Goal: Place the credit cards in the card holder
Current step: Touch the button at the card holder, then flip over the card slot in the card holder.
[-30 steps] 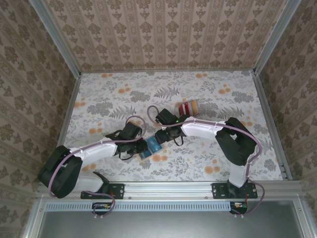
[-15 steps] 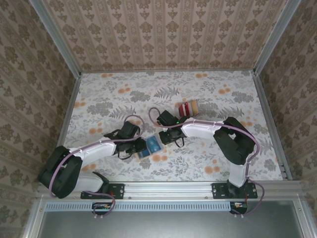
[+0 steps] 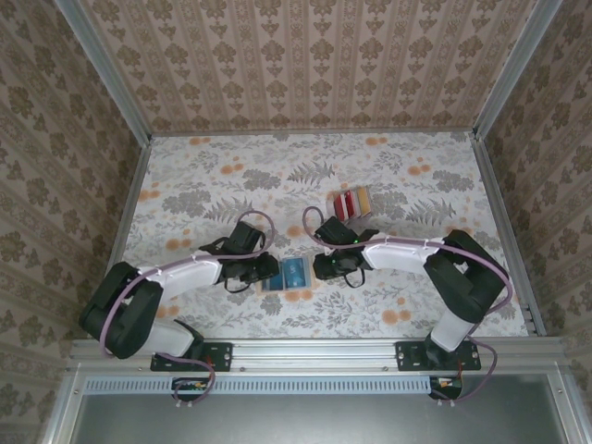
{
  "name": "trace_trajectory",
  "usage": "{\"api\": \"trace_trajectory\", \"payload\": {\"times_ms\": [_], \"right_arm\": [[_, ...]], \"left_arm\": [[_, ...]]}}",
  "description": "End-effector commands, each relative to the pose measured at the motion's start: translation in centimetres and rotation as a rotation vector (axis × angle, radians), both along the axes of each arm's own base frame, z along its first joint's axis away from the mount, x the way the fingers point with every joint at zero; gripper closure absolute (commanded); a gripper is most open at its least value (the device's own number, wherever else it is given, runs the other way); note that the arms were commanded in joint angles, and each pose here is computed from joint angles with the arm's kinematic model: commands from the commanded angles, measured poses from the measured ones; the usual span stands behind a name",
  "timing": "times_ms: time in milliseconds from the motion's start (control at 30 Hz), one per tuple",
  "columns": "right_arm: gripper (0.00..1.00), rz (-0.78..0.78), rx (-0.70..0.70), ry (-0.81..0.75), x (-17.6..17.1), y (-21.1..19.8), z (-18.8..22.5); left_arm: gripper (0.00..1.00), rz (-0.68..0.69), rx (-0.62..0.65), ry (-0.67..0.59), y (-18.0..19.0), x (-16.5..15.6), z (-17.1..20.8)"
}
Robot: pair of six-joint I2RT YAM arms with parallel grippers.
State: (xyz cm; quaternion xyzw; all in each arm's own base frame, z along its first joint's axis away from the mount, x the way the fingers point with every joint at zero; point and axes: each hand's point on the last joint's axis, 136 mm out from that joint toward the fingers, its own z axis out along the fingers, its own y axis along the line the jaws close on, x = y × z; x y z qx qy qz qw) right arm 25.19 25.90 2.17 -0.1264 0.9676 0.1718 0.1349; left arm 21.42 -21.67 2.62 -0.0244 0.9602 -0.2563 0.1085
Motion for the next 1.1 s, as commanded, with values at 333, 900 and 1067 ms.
{"api": "trace_trajectory", "payload": {"times_ms": [333,900,1067], "right_arm": [[0.54,0.009,0.283,0.023,-0.6,2.5,7.0],[0.54,-0.019,0.302,0.120,-3.0,6.2,2.0],[0.53,-0.053,0.273,0.081,-2.0,5.8,1.7]], "left_arm": [[0.74,-0.038,0.016,-0.015,-0.9,0.5,1.7],[0.74,-0.048,-0.037,-0.019,-2.4,-0.5,2.8],[0.74,-0.058,-0.037,-0.002,-2.9,-0.9,1.9]]}}
